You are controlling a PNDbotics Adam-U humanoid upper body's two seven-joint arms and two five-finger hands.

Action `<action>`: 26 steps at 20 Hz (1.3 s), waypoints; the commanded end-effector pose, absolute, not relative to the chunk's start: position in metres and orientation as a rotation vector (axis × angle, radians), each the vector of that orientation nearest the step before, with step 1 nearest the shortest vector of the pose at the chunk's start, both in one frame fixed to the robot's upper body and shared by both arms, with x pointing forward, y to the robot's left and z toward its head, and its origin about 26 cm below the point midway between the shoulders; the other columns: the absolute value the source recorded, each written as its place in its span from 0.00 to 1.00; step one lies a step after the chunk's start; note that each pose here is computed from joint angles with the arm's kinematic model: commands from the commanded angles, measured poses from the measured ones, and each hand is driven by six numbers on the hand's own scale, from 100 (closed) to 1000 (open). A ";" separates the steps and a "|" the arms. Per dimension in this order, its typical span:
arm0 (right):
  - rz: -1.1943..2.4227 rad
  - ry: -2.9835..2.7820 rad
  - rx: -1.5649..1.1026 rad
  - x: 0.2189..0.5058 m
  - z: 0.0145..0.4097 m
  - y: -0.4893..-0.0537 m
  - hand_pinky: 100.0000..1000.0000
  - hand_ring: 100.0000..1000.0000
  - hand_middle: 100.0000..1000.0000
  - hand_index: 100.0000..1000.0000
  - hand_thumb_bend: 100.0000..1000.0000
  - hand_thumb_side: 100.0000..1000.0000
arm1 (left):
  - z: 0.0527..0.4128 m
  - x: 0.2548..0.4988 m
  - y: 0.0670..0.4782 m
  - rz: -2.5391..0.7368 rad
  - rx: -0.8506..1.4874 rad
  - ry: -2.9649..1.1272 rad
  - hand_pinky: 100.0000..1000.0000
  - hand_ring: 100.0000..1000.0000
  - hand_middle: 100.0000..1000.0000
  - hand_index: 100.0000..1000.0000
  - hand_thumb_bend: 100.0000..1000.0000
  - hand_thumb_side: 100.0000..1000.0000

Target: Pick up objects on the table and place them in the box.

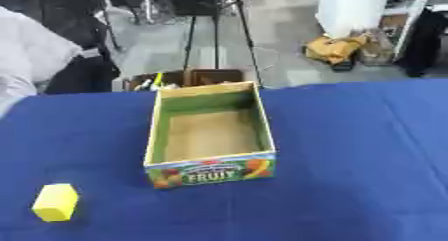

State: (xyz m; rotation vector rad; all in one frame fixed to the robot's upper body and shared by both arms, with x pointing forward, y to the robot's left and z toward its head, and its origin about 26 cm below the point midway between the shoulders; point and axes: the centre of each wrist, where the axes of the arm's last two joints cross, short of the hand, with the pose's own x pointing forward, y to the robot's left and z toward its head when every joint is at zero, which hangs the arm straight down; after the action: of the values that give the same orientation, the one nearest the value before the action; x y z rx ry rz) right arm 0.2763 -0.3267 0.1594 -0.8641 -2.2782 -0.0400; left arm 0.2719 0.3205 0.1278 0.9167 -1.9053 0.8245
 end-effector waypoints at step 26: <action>0.026 -2.284 -0.921 0.276 0.169 -0.328 0.66 0.80 0.56 0.75 0.00 0.69 | 0.131 0.271 0.320 0.806 0.894 -1.940 0.34 0.35 0.40 0.66 0.00 0.77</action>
State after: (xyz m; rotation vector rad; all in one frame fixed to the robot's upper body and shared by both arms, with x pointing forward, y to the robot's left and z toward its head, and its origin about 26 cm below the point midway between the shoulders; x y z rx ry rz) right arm 0.2768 -0.3265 0.1605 -0.8977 -2.2583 -0.0080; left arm 0.2719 0.3195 0.1265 0.8919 -1.9196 0.8156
